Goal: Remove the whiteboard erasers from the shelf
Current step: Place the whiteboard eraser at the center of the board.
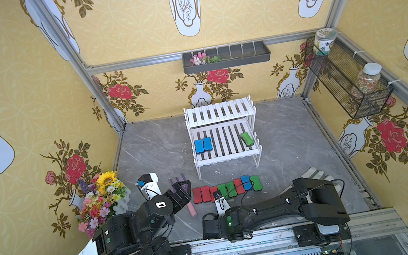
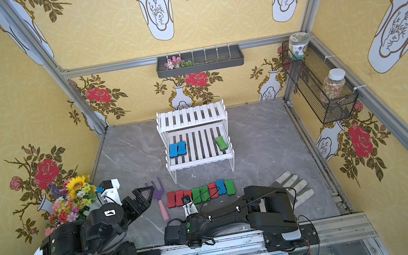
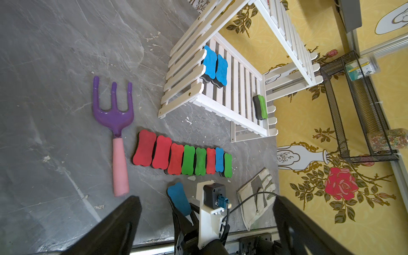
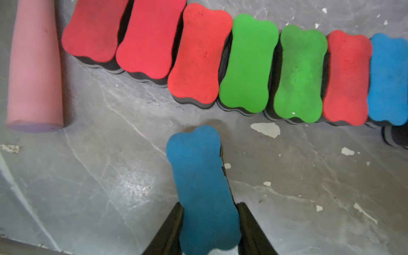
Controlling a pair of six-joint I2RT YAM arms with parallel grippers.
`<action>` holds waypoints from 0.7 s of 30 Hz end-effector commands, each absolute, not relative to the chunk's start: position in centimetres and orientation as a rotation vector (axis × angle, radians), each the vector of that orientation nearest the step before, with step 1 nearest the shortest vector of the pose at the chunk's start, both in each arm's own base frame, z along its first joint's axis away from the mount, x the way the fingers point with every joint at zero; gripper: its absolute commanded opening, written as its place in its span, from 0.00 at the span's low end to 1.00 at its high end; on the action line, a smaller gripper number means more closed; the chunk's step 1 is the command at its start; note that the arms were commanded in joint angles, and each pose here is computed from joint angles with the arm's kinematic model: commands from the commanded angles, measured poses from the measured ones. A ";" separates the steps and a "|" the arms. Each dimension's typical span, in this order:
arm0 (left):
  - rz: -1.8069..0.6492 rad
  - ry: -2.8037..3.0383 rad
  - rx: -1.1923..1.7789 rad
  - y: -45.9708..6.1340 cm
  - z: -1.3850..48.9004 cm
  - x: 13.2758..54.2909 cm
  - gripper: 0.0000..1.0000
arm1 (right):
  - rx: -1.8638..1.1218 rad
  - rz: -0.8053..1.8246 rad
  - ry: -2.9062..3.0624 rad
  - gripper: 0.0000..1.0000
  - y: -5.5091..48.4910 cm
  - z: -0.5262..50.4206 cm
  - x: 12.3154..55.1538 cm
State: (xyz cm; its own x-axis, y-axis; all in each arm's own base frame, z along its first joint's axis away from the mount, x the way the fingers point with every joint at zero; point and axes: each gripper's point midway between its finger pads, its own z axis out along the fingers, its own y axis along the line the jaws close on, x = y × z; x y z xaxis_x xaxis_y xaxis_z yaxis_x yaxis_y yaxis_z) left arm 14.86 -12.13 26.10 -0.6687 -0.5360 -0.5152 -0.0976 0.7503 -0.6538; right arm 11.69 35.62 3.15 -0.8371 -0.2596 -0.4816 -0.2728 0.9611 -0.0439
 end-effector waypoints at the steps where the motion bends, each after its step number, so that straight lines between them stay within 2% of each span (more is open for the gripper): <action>1: -0.739 2.225 -0.477 -11.7 25.7 14.9 1.00 | -0.450 0.090 2.620 0.57 36.8 3.2 11.5; 3: -0.734 2.224 -0.479 -11.7 25.6 15.0 0.99 | -0.481 0.129 2.613 0.60 37.4 3.6 11.4; 8: -0.718 2.223 -0.471 -11.5 25.6 15.0 1.00 | -0.559 0.257 2.653 0.61 38.8 2.9 11.2; 21: -0.706 2.224 -0.454 -12.0 25.2 15.2 1.00 | -0.483 0.217 2.620 0.59 36.1 4.4 12.2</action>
State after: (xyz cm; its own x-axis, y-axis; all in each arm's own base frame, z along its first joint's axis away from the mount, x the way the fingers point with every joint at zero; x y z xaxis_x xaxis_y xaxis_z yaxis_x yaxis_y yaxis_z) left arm 15.04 -11.85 25.17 -0.6646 -0.5200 -0.5367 -0.1112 0.7790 -0.6170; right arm 12.07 36.20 4.18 -0.8346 -0.3046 -0.4589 -0.3759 0.9240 0.0703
